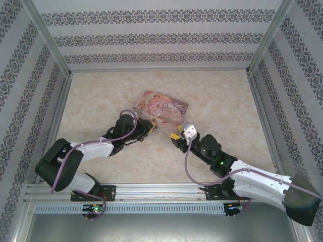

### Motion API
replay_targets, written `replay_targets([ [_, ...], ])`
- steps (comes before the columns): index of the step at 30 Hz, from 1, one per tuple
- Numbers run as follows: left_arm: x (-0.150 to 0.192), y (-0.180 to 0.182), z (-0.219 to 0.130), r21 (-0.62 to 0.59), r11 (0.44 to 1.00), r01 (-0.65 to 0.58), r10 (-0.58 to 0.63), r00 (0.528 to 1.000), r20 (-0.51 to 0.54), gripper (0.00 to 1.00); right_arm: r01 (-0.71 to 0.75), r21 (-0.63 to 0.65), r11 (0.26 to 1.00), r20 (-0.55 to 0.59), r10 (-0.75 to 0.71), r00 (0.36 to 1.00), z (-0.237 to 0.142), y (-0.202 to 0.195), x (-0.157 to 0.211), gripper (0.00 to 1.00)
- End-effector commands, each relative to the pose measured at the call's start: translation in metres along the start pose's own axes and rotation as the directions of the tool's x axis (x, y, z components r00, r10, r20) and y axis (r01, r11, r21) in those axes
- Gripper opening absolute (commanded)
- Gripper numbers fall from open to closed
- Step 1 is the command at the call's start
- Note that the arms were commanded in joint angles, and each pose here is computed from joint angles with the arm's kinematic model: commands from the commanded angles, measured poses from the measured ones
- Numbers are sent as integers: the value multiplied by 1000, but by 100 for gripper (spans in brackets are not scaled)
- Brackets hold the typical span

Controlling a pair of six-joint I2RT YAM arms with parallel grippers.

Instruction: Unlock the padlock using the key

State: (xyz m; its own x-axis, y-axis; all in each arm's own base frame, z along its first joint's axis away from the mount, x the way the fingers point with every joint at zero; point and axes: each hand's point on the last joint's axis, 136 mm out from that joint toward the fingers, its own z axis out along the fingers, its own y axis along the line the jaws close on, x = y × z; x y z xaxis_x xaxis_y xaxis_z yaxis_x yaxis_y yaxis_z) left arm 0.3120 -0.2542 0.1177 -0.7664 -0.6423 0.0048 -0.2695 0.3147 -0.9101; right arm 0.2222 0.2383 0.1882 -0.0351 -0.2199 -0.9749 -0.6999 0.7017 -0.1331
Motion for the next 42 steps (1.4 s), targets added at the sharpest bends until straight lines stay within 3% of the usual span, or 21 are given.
replay_targets([
  [1, 5, -8, -5, 8, 997, 82, -82, 997, 13, 0, 332, 5, 943, -68, -331, 941, 1, -1, 5, 44],
  [7, 10, -10, -12, -2, 990, 138, -138, 990, 27, 0, 572, -65, 818, -63, -576, 815, 12, 9, -2, 49],
  [12, 8, -19, -23, -5, 989, 151, -151, 987, 55, 0, 641, -147, 753, -53, -654, 755, 23, 22, -1, 53],
  [22, 10, -29, -31, -5, 986, 169, -168, 984, 51, 0, 652, -237, 720, -23, -675, 737, 48, 41, -4, 52],
  [42, 14, -44, -36, 30, 985, 167, -168, 985, 39, 0, 662, -283, 693, -27, -696, 717, 75, 52, -1, 37],
])
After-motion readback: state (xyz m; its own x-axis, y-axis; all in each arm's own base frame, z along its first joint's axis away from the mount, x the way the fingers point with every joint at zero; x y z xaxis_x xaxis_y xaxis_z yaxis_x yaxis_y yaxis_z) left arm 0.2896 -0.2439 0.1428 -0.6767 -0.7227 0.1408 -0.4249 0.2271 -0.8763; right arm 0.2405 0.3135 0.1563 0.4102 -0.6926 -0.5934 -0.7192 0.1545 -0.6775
